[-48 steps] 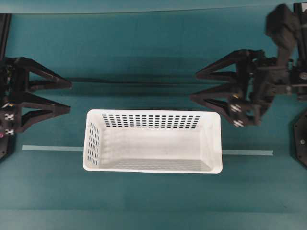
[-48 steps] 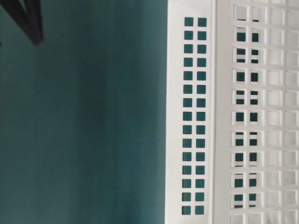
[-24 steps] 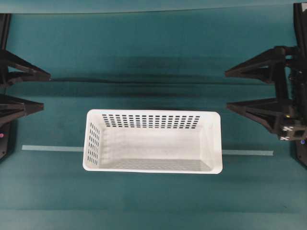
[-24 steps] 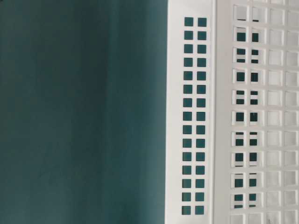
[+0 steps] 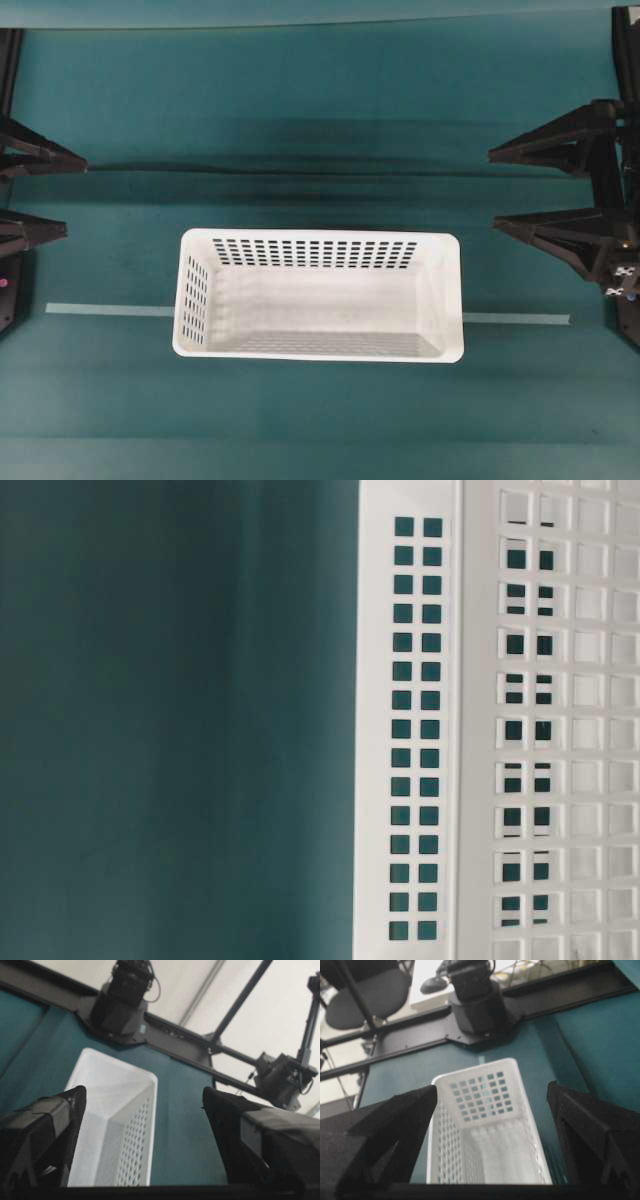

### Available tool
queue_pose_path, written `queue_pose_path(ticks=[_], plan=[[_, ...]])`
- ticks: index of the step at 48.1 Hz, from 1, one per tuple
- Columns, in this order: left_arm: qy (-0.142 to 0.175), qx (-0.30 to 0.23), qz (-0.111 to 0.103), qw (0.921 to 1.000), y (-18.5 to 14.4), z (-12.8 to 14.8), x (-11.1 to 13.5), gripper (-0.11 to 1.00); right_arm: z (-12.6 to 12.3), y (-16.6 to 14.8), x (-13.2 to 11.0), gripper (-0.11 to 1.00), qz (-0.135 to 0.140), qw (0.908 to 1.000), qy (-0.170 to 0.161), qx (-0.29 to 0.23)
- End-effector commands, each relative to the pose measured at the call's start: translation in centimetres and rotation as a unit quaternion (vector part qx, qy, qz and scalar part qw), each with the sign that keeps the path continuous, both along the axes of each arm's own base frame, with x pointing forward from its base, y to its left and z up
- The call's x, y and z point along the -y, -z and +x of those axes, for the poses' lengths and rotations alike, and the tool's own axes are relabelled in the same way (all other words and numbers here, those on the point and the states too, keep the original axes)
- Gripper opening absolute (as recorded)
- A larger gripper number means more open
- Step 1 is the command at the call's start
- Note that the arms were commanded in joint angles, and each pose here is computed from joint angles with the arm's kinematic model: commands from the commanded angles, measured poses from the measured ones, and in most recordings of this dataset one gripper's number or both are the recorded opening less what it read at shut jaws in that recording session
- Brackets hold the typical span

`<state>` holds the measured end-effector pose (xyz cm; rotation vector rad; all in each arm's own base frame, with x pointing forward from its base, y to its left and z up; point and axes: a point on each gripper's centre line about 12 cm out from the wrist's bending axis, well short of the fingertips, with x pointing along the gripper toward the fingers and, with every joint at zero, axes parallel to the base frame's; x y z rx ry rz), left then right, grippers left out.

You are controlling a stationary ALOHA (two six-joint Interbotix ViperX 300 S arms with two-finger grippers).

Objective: Lift the white basket with both hands.

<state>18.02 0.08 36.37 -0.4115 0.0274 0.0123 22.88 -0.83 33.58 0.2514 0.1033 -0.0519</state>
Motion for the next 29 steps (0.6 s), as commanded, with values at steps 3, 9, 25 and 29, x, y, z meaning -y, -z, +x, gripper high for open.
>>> queue_pose_path(ticks=[3, 9, 25, 29], plan=[[0.000, 0.005, 0.002, 1.0000, -0.29, 0.15, 0.00, 0.94, 0.13, -0.29, -0.01, 0.95, -0.002, 1.0000, -0.001, 0.007], [0.000, 0.004, 0.002, 1.0000, -0.22, 0.16, 0.00, 0.94, 0.13, -0.29, -0.01, 0.95, -0.001, 1.0000, -0.001, 0.007], [0.000, 0.003, 0.000, 1.0000, -0.13, 0.10, 0.00, 0.94, 0.11, -0.02, -0.03, 0.95, 0.001, 1.0000, -0.001, 0.007], [0.000, 0.003, 0.000, 1.0000, -0.13, 0.10, 0.00, 0.94, 0.09, -0.16, -0.04, 0.95, 0.000, 0.9999, -0.002, 0.012]])
